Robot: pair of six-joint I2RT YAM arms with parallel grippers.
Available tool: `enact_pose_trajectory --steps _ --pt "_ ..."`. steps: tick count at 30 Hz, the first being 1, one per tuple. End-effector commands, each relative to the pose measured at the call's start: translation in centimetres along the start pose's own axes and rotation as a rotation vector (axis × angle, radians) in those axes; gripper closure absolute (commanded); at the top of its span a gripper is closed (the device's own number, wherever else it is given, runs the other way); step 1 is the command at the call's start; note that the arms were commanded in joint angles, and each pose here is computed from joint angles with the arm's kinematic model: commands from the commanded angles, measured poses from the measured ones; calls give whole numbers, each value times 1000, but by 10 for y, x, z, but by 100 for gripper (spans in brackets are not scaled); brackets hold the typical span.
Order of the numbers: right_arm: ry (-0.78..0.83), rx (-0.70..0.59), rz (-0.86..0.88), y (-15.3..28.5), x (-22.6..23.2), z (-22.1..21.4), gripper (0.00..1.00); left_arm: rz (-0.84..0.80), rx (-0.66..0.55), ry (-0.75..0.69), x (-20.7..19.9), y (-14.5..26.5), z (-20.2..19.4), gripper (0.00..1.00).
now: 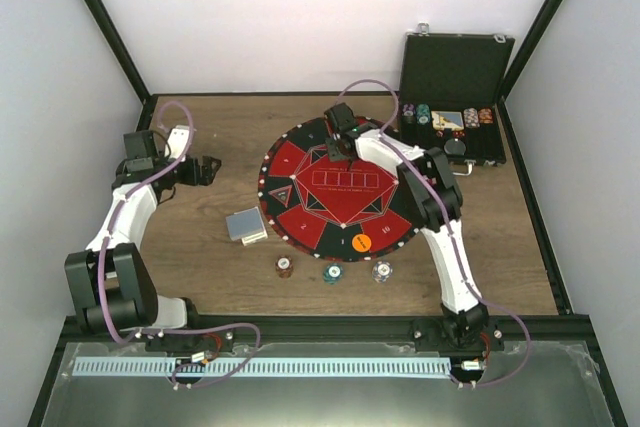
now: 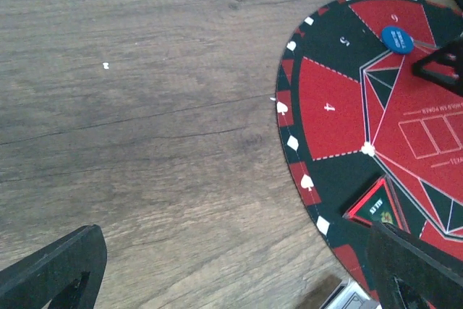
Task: Distribute texas hold em gaming equipment
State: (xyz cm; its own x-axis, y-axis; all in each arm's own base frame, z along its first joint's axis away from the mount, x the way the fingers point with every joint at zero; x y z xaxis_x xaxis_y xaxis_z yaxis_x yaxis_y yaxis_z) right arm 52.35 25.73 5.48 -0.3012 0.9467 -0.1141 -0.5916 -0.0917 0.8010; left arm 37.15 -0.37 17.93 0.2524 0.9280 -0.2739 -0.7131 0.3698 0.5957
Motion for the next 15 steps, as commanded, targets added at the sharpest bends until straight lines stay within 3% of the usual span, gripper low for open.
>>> enact_pose_trajectory --steps 1,10,15 --pt "-7 19 29 65 8 -19 48 -30 28 -69 -5 6 5 0" --pt "59 167 106 152 62 -168 44 -78 182 -171 -8 8 -10 0" --pt "91 203 107 178 73 -207 45 -72 166 -152 -5 3 -12 0"
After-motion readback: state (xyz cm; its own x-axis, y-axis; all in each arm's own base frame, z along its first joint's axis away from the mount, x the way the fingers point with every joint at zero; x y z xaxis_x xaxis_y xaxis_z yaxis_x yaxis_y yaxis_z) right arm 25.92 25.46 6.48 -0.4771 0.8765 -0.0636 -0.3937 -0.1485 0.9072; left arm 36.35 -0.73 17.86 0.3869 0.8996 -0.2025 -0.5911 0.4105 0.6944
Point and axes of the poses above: each gripper's point midway between its finger pads, its own y axis back along the fingers, its own x axis along the line the jaws close on, z = x × y, the point moved 2 cm from there along y, back along the fingers, and after that the axes turned 5 degrees about y, right-handed, at the moved point
